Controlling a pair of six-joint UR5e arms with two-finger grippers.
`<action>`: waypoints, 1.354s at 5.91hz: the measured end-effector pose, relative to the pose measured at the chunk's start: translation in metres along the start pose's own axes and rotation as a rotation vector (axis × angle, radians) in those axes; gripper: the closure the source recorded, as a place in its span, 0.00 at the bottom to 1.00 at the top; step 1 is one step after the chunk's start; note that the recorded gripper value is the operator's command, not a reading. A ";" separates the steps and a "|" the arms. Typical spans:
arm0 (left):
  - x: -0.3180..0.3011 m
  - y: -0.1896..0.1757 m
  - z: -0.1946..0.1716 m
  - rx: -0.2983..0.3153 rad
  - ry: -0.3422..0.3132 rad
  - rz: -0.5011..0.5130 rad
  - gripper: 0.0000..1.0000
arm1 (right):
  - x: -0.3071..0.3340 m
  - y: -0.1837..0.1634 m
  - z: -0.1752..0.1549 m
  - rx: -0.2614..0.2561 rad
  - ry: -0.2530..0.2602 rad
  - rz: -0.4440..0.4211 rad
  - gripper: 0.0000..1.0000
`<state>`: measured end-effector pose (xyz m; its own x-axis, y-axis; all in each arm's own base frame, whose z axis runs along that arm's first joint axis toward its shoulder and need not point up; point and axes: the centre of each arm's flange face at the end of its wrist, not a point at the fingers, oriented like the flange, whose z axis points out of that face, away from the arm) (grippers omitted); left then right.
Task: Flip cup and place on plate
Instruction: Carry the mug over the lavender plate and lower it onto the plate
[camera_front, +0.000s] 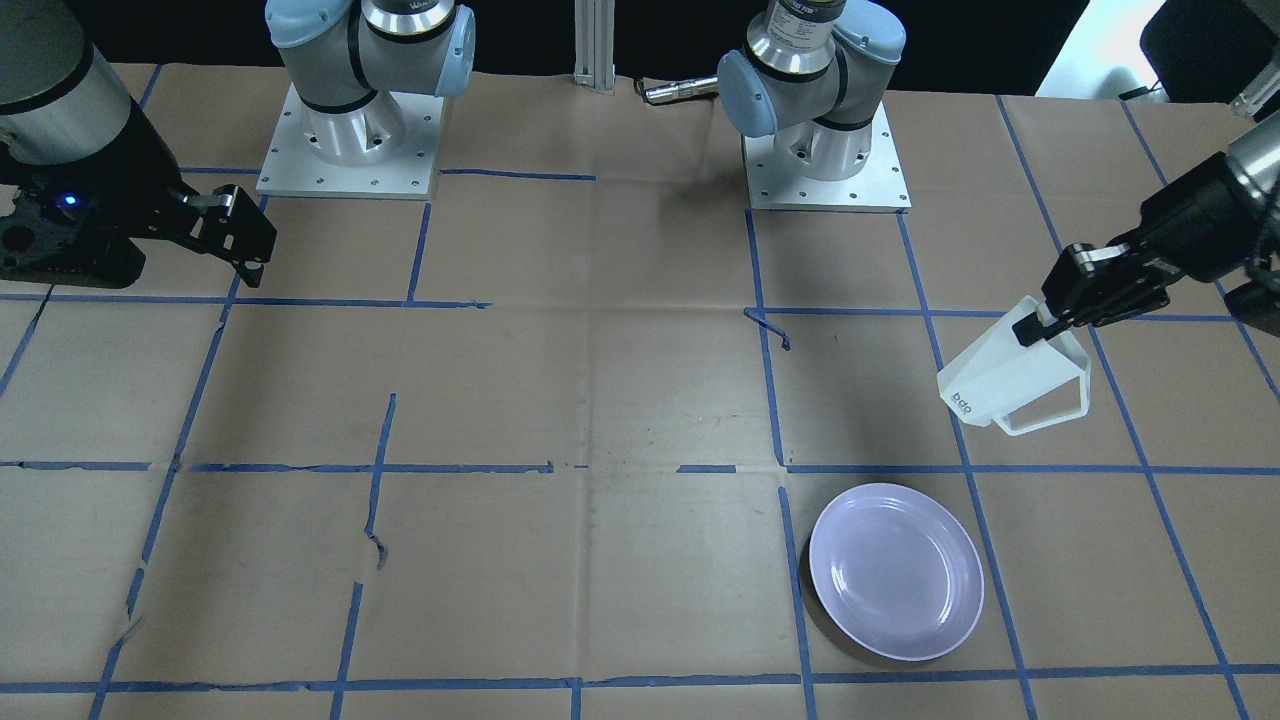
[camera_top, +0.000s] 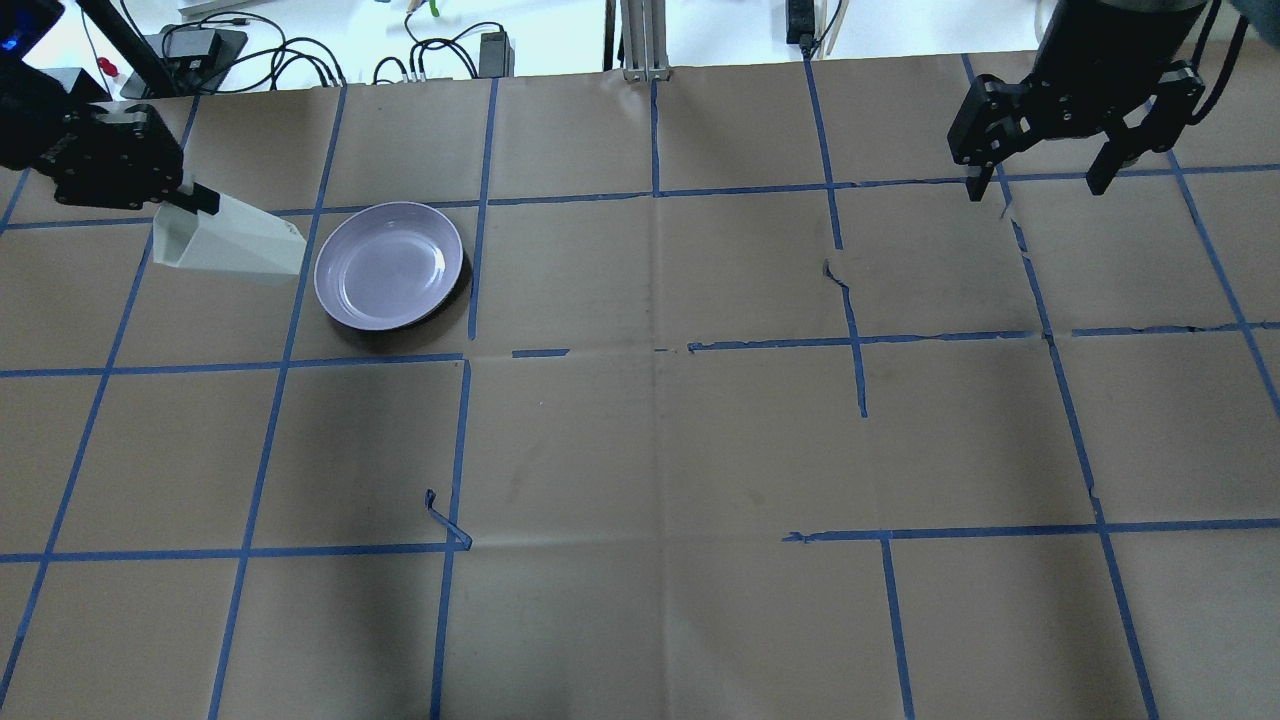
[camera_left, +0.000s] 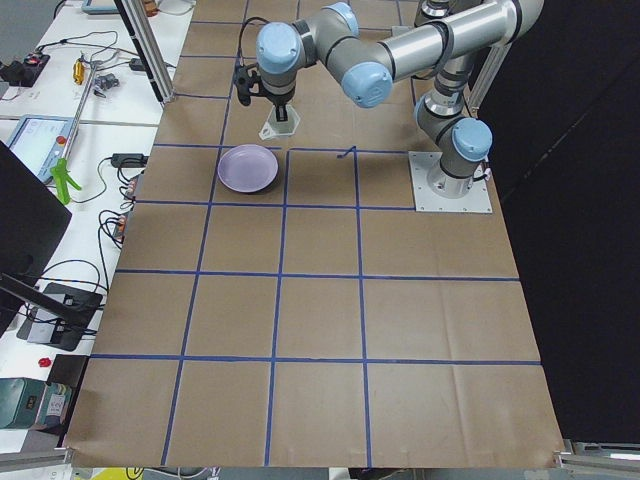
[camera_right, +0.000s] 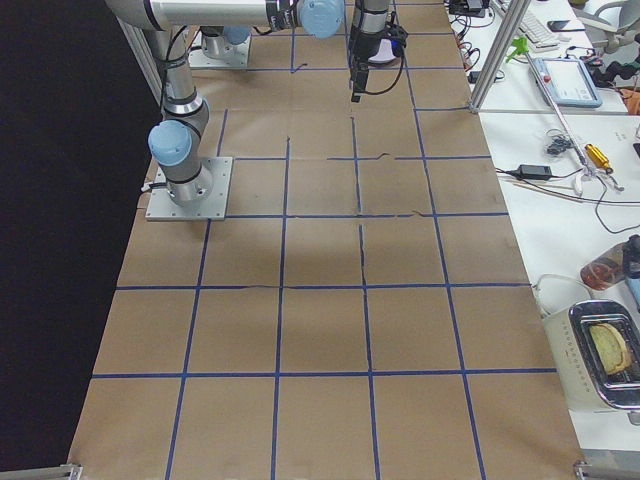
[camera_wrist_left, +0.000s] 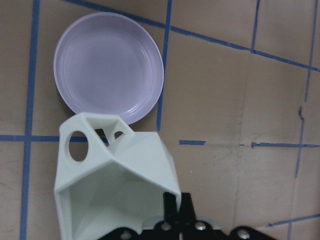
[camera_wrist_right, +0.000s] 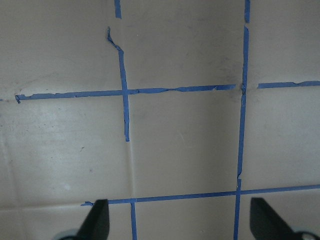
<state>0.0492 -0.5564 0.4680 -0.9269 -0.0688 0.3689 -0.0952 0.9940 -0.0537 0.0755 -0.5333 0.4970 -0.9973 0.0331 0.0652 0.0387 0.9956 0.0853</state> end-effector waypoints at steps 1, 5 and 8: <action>0.040 -0.019 0.022 0.008 -0.128 0.083 1.00 | 0.000 0.000 0.000 0.001 0.000 0.000 0.00; 0.075 -0.093 0.135 -0.161 -0.348 0.215 1.00 | 0.000 0.000 0.000 -0.001 0.000 0.000 0.00; 0.041 -0.106 0.213 -0.309 -0.375 0.205 1.00 | 0.000 0.000 0.000 -0.001 0.000 0.000 0.00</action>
<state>-0.0565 -0.6828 0.2912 -0.9869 0.1603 0.0187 0.1607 0.9651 0.2067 0.0755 -0.5333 0.4969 -0.9973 0.0331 0.0652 0.0386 0.9955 0.0860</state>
